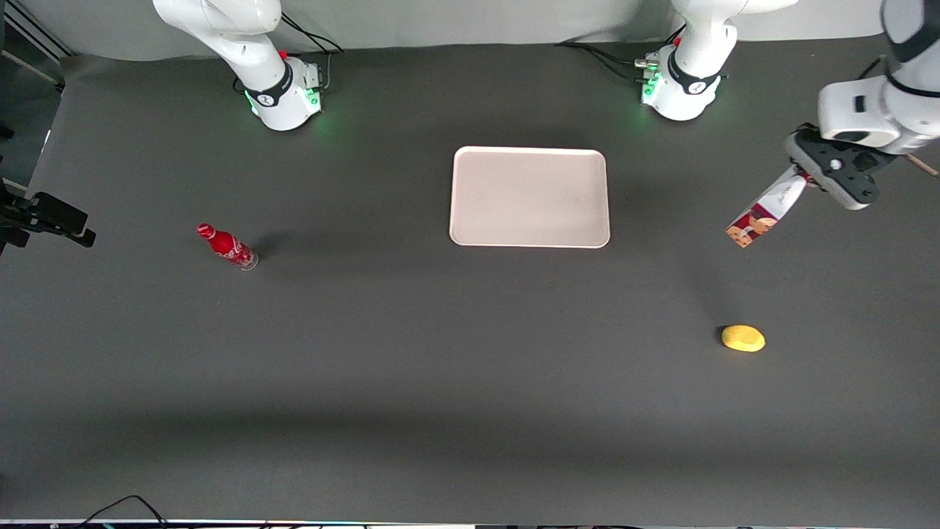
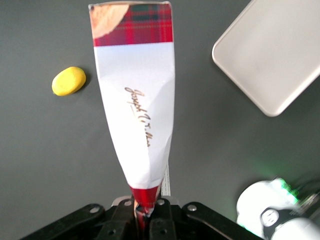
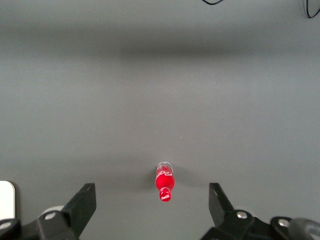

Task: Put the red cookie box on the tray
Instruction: 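Lift the cookie box upright with the left gripper, then carry the upright box over the tray with the left gripper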

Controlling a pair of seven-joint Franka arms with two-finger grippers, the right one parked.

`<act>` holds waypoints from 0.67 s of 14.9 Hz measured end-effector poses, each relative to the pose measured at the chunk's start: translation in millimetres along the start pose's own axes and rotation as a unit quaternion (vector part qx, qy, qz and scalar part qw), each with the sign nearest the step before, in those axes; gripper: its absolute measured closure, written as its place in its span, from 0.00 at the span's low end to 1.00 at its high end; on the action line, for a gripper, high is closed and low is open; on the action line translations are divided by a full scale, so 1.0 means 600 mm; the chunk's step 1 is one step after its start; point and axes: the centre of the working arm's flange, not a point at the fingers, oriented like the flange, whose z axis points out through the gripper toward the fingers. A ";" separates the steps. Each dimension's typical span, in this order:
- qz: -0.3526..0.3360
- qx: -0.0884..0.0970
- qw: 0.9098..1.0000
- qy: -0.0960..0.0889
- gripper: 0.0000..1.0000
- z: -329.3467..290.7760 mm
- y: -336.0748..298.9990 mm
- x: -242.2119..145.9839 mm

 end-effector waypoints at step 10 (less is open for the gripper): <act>-0.233 0.006 0.972 -0.024 0.93 0.058 0.308 0.223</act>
